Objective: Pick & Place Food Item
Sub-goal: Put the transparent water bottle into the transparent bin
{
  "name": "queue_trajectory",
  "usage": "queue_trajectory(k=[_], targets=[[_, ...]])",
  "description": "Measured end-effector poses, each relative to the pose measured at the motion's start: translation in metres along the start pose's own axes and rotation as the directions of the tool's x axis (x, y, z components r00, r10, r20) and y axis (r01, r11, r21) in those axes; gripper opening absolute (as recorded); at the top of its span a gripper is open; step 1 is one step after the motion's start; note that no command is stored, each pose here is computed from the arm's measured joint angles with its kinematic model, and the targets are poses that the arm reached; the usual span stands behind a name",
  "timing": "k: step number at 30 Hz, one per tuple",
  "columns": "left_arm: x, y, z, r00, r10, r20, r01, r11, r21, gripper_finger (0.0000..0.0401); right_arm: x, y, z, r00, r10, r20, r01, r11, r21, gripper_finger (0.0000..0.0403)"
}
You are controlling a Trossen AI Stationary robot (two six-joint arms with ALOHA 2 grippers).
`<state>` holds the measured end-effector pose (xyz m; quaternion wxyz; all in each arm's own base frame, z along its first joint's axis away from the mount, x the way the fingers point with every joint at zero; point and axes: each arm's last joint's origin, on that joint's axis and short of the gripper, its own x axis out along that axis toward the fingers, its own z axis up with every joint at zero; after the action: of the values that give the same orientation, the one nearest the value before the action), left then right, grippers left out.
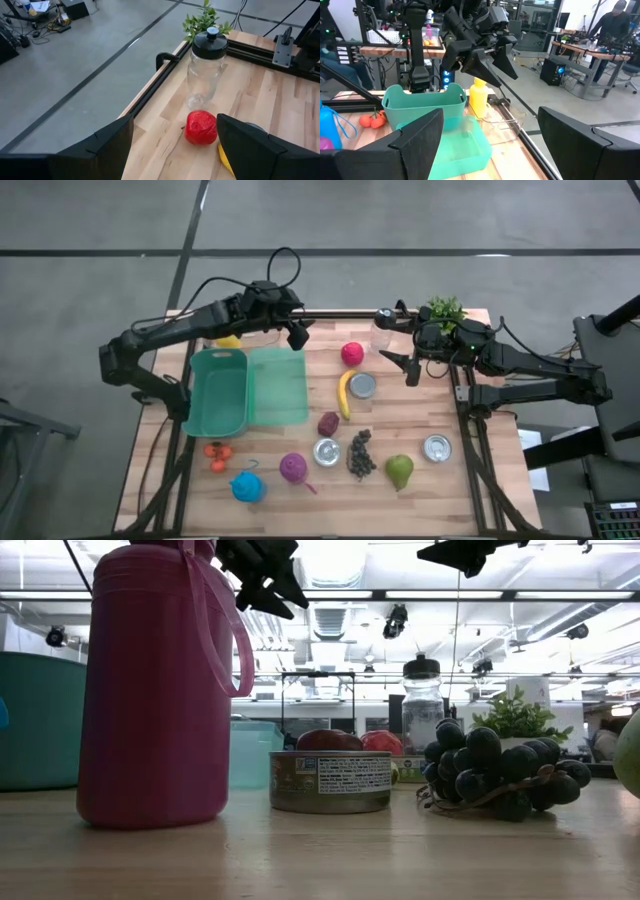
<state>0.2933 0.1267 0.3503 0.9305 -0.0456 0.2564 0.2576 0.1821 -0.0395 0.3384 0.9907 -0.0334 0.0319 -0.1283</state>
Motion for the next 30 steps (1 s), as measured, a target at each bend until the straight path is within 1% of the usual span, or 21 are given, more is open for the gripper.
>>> queue_trajectory(k=[5,9,17,19,21,23,26,28,30], targets=[[0.0,0.0,0.0,1.0,0.0,0.0,0.0,1.0,0.0,0.0291,0.0,0.0,0.001,1.0,-0.001,0.013,0.001,1.0,0.008,0.0323],[0.0,0.0,0.0,1.0,0.0,0.0,0.0,1.0,-0.001,0.0291,0.0,0.0,0.001,1.0,0.0,0.013,-0.001,0.996,0.093,0.0323],[0.0,0.0,0.0,1.0,0.0,0.0,0.0,1.0,-0.001,0.0291,0.0,-0.001,0.003,1.0,-0.01,0.028,0.005,0.984,0.178,0.0323],[0.0,0.0,0.0,1.0,0.0,0.0,0.0,1.0,-0.001,0.0291,0.0,-0.002,0.003,0.998,-0.06,0.027,0.054,0.982,0.18,0.0323],[0.0,0.0,0.0,1.0,0.0,0.0,0.0,1.0,-0.001,0.0291,-0.001,-0.003,0.004,0.995,-0.09,0.032,0.083,0.98,0.183,0.0323],[0.0,0.0,0.0,1.0,0.0,0.0,0.0,1.0,-0.001,0.0291,-0.001,-0.004,0.007,0.993,-0.112,0.039,0.101,0.971,0.215,0.0323],[0.0,0.0,0.0,1.0,0.0,0.0,0.0,1.0,-0.001,0.0291,-0.004,-0.006,0.015,0.986,-0.157,0.046,0.137,0.945,0.296,0.0323],[0.0,0.0,0.0,1.0,0.0,0.0,0.0,1.0,-0.001,0.0291,-0.006,-0.008,0.019,0.978,-0.21,0.013,0.194,0.924,0.328,0.0323],[0.0,0.0,0.0,1.0,0.0,0.0,0.0,1.0,-0.001,0.0291,-0.009,-0.01,0.024,0.961,-0.273,-0.036,0.268,0.894,0.36,0.0323]])
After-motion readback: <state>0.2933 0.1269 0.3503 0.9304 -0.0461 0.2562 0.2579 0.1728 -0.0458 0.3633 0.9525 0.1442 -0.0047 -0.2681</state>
